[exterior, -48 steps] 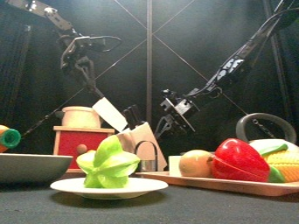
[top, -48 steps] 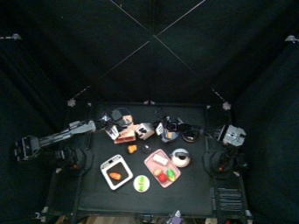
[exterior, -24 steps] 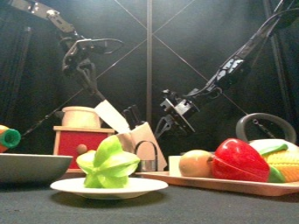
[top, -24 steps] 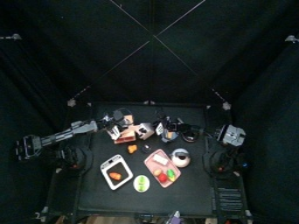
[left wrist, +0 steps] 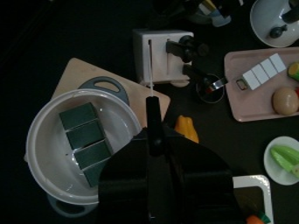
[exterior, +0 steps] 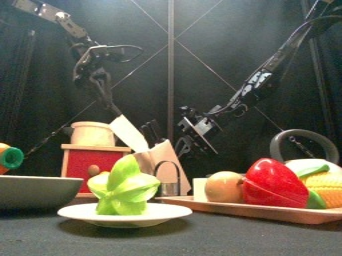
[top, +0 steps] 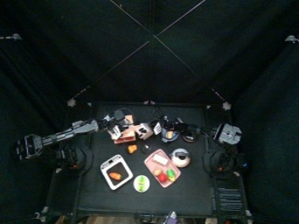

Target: Place cleaver back in holder

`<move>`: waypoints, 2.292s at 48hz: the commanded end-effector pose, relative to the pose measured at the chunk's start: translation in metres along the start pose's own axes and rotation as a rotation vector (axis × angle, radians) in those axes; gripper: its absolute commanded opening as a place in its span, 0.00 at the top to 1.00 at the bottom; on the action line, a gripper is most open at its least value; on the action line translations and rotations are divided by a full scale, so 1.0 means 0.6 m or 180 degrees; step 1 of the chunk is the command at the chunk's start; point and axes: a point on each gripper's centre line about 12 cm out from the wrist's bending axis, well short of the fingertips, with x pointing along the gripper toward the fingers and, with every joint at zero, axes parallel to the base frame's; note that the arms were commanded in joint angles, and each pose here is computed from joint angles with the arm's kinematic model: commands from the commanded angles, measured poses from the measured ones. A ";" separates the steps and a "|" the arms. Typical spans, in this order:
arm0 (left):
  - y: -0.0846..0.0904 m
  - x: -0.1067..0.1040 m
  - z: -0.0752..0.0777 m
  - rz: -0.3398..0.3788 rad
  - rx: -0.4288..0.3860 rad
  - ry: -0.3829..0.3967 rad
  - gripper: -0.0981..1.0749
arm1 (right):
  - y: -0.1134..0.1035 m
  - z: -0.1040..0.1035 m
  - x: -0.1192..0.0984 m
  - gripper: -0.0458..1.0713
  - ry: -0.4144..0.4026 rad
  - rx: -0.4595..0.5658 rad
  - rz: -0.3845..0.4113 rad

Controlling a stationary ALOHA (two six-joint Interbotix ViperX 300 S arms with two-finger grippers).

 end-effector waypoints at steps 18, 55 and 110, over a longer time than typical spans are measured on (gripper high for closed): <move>-0.002 -0.004 0.028 0.0033 -0.0026 0.0179 0.62 | 0.015 0.026 -0.001 0.67 -0.0127 -0.0025 0.0072; 0.000 0.028 0.061 0.0104 0.0001 0.0236 0.59 | 0.018 0.025 0.000 0.67 -0.0122 -0.0033 0.0083; -0.005 0.049 0.079 0.0030 0.0007 -0.0108 0.25 | 0.020 0.024 -0.001 0.67 -0.0118 -0.0043 0.0091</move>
